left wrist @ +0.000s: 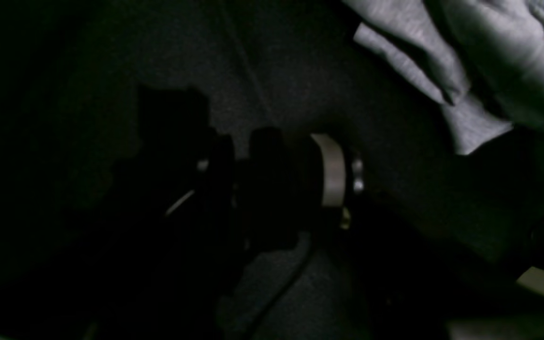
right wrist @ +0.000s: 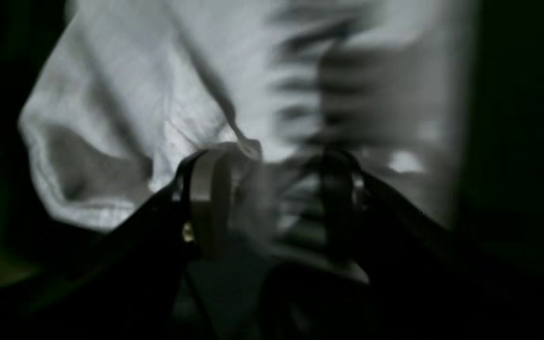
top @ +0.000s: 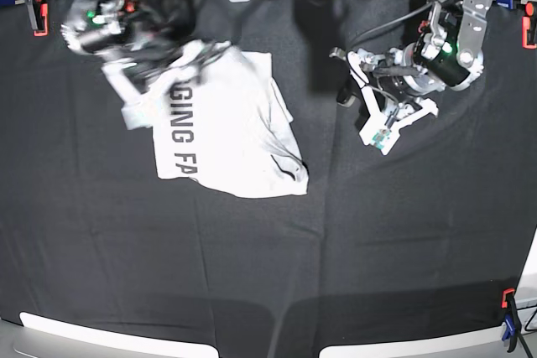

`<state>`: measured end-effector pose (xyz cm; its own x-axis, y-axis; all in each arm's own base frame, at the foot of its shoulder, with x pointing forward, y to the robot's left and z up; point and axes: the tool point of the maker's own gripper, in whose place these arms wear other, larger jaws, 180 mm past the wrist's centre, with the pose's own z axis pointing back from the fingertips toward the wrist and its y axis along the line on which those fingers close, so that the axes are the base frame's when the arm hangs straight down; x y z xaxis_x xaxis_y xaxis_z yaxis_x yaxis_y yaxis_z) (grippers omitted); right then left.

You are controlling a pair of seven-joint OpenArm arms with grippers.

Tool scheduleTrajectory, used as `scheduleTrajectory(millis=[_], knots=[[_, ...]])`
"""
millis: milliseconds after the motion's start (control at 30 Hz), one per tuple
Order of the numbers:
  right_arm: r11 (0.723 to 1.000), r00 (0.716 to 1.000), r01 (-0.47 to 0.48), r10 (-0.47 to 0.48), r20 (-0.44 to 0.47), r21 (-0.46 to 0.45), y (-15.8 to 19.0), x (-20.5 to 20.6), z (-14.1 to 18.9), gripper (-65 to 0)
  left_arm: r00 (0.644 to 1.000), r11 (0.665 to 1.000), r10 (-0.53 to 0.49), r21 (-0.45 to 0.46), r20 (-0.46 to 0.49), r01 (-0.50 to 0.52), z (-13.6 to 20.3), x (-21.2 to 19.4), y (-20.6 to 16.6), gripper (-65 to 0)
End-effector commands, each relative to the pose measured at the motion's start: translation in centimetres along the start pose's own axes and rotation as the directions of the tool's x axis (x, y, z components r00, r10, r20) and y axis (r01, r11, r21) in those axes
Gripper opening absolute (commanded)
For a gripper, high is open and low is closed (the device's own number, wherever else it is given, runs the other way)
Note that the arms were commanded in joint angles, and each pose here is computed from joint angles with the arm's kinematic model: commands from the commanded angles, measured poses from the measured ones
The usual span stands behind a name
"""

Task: Layout the t-shirt on the table in an organized manner, then fold the t-shirt properly
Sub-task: 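Grasp the bundle edge with the left gripper and the right gripper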

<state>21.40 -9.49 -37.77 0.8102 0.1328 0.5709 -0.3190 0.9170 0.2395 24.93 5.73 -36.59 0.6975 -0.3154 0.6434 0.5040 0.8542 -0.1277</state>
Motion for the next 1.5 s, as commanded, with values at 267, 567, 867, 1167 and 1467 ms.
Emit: scheduleTrajectory(millis=[267,567,867,1167,1467], knots=[[0.930,0.973,-0.230,0.217,0.076,0.286,12.0,2.0,-1.4,-34.7,0.998,1.000,-0.007,0.001,0.070,0.007,0.4,1.8,0.0,-41.3],[0.934,0.921,-0.356,0.356,0.158,-0.034,5.9,8.2,-1.5,-34.7,0.997,1.000,-0.007,0.001,0.083,0.007,0.4,2.0,0.0,-41.3],[0.948,0.885,-0.148,0.254,0.392,-0.281,-5.7,17.5,5.1,-34.7,0.979,0.999,0.030,-0.047,0.204,-0.020,0.4,5.2,-1.2,-41.3],[0.946,0.901,-0.091,0.211,0.378,-0.310,-11.4,20.5,4.1,-34.7,0.946,0.947,0.183,-0.307,0.267,-0.097,0.2,8.5,-8.5,-41.3],[0.973,0.930,-0.007,0.092,0.355,-0.233,-14.2,23.0,0.3,-34.7,0.976,0.874,0.107,-0.486,0.188,-0.002,0.3,5.8,-17.9,-41.3]])
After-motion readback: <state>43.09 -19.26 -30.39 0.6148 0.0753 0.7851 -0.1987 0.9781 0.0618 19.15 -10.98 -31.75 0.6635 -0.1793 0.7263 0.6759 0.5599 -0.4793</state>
